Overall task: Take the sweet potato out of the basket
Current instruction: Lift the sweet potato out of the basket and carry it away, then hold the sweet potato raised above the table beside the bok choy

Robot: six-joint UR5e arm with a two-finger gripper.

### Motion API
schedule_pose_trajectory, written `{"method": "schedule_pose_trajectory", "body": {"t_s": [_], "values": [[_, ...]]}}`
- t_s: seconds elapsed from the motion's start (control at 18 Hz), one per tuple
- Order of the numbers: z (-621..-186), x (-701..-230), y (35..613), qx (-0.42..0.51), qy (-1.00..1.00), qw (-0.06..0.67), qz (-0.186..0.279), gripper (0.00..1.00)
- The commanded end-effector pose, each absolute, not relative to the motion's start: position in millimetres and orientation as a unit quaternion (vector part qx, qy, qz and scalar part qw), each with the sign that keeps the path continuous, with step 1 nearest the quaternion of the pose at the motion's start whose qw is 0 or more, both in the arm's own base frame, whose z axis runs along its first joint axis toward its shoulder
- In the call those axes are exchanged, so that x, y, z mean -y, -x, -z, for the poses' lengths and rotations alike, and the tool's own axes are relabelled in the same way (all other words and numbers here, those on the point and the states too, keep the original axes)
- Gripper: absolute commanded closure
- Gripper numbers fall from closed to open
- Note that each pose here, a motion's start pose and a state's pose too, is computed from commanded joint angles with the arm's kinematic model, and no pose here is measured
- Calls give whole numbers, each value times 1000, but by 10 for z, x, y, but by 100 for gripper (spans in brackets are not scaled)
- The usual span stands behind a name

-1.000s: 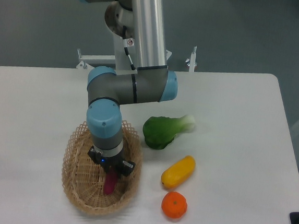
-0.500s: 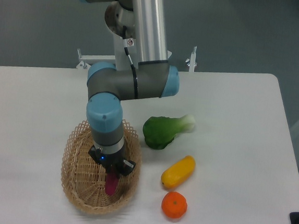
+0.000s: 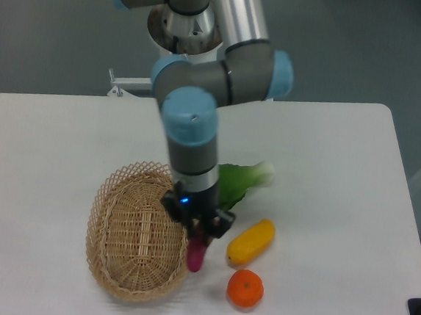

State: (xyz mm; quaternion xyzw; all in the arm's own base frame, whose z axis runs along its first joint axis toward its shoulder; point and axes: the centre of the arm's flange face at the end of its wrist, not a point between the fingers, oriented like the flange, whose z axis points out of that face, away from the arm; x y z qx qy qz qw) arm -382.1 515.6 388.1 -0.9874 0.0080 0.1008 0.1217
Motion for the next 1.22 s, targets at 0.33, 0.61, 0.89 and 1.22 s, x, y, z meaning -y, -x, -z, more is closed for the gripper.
{"method": "schedule_pose_trajectory", "body": {"t_s": [0.33, 0.61, 0.89, 1.22], "values": [[-4214, -4542, 4503, -57, 989, 107, -84, 79], [-4295, -4187, 4822, -86, 987, 98, -95, 79], [-4244, -3972, 4963, -104, 988, 86, -80, 79], [-4265, -3898, 5033, -98, 988, 84, -81, 79]]}}
